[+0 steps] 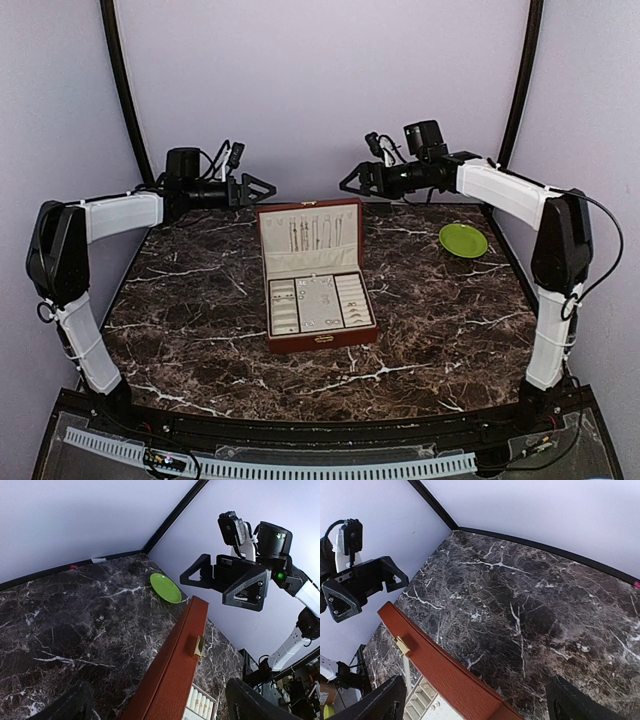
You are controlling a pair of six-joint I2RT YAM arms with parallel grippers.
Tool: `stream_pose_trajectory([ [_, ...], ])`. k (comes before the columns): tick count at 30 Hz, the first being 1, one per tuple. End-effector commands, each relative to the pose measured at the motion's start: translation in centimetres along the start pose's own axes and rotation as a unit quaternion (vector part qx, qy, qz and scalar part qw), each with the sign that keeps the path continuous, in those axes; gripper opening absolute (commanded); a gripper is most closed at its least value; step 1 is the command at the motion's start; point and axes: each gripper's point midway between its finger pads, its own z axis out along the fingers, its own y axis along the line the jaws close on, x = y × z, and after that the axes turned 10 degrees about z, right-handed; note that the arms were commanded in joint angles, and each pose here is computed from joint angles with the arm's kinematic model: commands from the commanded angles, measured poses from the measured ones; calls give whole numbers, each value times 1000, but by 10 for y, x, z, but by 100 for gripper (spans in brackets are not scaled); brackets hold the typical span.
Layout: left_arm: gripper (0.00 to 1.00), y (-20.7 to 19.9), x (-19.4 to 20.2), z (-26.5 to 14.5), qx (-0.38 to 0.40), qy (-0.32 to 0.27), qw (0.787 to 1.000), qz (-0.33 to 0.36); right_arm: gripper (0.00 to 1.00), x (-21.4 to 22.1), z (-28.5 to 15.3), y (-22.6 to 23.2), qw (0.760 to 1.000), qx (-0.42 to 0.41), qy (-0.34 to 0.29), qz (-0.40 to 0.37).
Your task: Organize the mixed jewelry
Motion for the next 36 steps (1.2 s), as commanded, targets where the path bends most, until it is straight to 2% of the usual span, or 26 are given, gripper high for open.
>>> stream_pose_trajectory([
  [1,95,-21,0,4,46,17,999,15,99,-7,8,17,998,-60,15,-17],
  [5,95,-24,15,6,56,46,997,13,99,1,11,20,996,-81,33,-15],
  [10,94,-50,28,8,94,68,993,26,98,22,4,42,986,-148,72,-10],
  [14,93,-70,42,3,109,91,990,23,98,42,-6,57,981,-168,97,-13],
  [20,93,-110,74,-14,133,118,984,10,95,89,-22,67,981,-139,133,-13],
  [24,93,-148,113,-25,165,167,972,-3,95,121,-37,73,982,-126,139,-1],
  [26,93,-167,127,-36,172,178,969,0,94,142,-42,65,986,-91,140,5],
  [29,93,-175,129,-51,145,164,976,8,94,147,-58,58,994,-46,101,11],
  [33,92,-154,112,-61,11,111,993,41,95,132,-76,45,998,35,15,41],
  [36,85,-141,110,-60,-63,90,994,23,95,139,-72,47,996,59,-6,61],
])
